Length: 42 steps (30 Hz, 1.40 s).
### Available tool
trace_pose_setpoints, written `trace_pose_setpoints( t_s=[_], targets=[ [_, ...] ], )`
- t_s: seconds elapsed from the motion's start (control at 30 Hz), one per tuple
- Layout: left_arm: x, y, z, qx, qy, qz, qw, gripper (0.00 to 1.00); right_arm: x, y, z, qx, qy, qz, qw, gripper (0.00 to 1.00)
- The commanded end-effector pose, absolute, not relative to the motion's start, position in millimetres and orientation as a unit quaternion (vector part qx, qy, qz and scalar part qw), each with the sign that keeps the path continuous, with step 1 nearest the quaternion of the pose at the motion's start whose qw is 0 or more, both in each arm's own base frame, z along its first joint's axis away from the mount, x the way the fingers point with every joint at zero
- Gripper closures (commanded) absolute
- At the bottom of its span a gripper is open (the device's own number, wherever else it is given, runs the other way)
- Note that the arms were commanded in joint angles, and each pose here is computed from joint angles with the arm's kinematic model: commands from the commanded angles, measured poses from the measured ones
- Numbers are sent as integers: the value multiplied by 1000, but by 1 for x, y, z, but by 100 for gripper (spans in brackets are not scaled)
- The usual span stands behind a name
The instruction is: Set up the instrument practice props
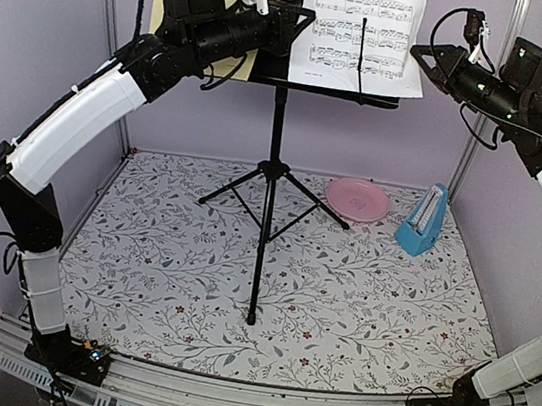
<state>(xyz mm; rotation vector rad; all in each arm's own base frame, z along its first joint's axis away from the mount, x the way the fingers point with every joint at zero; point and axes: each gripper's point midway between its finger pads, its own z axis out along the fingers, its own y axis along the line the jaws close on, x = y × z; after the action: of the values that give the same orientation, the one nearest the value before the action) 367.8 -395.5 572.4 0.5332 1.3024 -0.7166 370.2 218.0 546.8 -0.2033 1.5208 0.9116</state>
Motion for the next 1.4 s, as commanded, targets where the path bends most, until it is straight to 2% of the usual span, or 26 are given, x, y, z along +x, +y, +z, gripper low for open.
trace_pose_setpoints(
  t_s=[0.0, 0.37, 0.93, 1.07, 1.1, 1.27, 1.37],
  targets=[
    [364, -377, 592, 221, 571, -308, 728, 100, 367, 219, 562, -99, 643, 406, 641, 91],
    [364, -354, 601, 195, 567, -267, 755, 100, 370, 225, 561, -106, 638, 417, 638, 92],
    [368, -353, 596, 203, 573, -240, 757, 100, 375, 231, 562, -115, 629, 425, 641, 93],
    [369, -351, 596, 203, 573, -234, 759, 100, 376, 231, 561, -116, 628, 425, 641, 90],
    [368, -352, 597, 204, 572, -235, 759, 99, 375, 231, 561, -117, 627, 425, 642, 87],
    [365, -349, 601, 201, 570, -242, 759, 84, 370, 229, 569, -117, 620, 426, 649, 71],
    [357, -347, 607, 201, 565, -251, 760, 67, 367, 226, 571, -117, 619, 424, 651, 65]
  ],
)
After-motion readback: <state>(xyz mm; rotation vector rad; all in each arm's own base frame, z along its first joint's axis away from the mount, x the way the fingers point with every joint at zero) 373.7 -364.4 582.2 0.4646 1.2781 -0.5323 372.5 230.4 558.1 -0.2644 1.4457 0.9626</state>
